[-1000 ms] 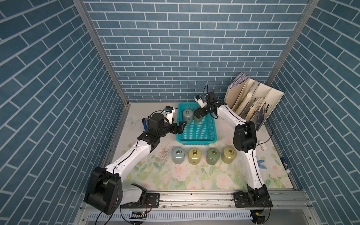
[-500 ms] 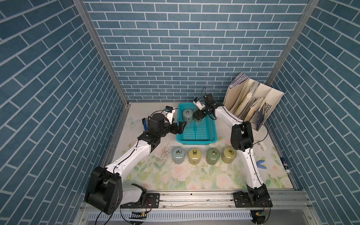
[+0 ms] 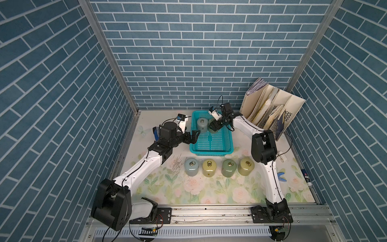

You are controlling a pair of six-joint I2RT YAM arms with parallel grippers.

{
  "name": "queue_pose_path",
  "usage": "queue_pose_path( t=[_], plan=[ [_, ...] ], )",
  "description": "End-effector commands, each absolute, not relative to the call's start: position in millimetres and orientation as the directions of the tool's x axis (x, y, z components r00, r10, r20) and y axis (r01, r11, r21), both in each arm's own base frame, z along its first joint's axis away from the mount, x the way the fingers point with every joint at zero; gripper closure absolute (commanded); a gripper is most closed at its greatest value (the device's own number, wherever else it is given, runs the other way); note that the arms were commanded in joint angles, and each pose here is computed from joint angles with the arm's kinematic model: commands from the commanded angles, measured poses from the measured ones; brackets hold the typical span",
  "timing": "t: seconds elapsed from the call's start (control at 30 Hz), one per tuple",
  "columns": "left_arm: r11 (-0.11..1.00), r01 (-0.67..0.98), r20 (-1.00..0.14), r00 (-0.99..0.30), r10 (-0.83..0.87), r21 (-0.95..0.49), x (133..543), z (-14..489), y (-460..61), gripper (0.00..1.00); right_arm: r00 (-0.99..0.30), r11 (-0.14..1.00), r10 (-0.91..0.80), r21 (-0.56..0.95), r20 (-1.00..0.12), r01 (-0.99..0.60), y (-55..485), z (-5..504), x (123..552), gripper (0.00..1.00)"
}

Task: Take the tea canister out of the basket
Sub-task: Pick up the tea canister from the basket, then place the tea canister at the center of the board.

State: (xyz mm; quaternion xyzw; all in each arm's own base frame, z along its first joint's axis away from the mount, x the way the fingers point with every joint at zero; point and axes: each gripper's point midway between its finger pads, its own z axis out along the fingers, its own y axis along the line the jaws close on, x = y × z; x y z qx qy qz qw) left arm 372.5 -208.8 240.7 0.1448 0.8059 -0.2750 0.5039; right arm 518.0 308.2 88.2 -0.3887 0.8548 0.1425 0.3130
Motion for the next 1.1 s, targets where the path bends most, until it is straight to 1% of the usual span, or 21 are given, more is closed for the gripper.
queue_pose_path(
  t=[0.0,0.13,0.3,0.5,0.63,0.8,0.97,1.07],
  plan=[
    [0.823,0.493,-0.906,-0.418,-0.059,-0.281,376,256,-205,0.00,-0.423,0.653,-0.547,-0.051,-0.723,-0.756,313,147,507,1.00],
    [0.852,0.455,-0.904,-0.424,-0.048,-0.259,379,257,-194,0.00,-0.364,0.654,-0.542,-0.108,-0.758,-0.749,319,183,487,1.00],
    [0.880,0.385,-0.905,-0.413,-0.104,-0.277,383,266,-166,0.00,-0.285,0.631,-0.543,-0.160,-0.790,-0.759,335,223,459,1.00],
    [0.928,0.216,-0.893,-0.404,-0.199,-0.304,391,271,-108,0.00,-0.161,0.518,-0.528,-0.166,-0.834,-0.839,383,258,400,1.00],
    [0.924,0.112,-0.878,-0.371,-0.302,-0.365,390,274,-65,0.00,-0.089,0.388,-0.494,-0.128,-0.865,-0.912,421,268,350,1.00],
    [0.920,-0.012,-0.868,-0.327,-0.373,-0.391,385,273,-26,0.00,-0.011,0.255,-0.495,-0.133,-0.869,-0.958,469,261,293,1.00],
    [0.911,-0.087,-0.857,-0.315,-0.408,-0.402,382,266,1,0.00,0.024,0.157,-0.553,-0.133,-0.833,-0.979,508,223,252,1.00],
    [0.907,-0.113,-0.852,-0.312,-0.420,-0.406,379,263,12,0.00,0.030,0.129,-0.585,-0.130,-0.811,-0.983,522,200,237,1.00]
  ],
)
